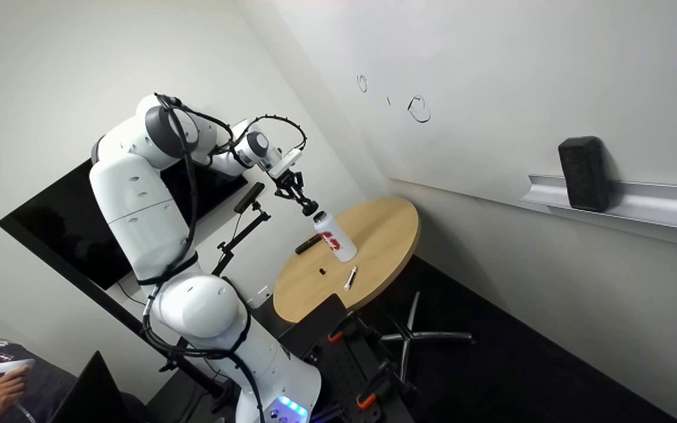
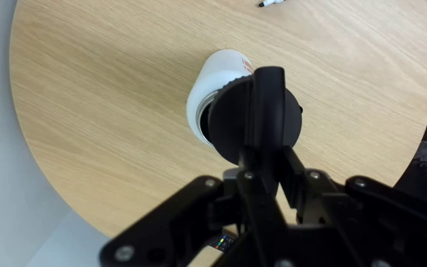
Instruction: Place the black lid on top of the white bottle
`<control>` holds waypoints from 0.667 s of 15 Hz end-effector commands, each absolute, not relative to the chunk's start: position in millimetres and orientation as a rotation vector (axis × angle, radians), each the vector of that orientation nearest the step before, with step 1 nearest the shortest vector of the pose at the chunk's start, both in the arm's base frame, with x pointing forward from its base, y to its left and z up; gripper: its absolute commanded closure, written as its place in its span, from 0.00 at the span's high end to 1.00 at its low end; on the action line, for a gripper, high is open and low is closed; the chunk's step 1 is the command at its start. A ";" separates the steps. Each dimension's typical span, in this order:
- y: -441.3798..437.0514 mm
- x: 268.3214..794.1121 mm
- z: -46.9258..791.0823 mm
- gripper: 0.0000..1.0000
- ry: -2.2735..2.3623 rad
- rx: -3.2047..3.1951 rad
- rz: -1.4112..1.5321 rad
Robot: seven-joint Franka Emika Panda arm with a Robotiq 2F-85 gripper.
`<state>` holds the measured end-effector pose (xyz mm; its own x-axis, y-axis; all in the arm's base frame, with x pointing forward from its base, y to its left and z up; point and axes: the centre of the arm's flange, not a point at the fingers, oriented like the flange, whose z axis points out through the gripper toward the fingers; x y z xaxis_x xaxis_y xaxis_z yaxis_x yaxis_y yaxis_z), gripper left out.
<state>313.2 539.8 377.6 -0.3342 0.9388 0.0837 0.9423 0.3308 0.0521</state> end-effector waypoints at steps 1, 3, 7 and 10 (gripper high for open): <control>565.4 319.9 381.1 0.06 -2.566 -1.746 -0.056; 574.8 321.3 376.7 0.06 -2.581 -1.731 -0.030; 588.0 326.0 362.4 0.06 -2.606 -1.706 -0.038; 592.3 327.3 353.8 0.06 -2.620 -1.697 -0.043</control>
<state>320.4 580.2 353.3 -0.3883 0.9203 0.0469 0.9214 0.3886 0.0028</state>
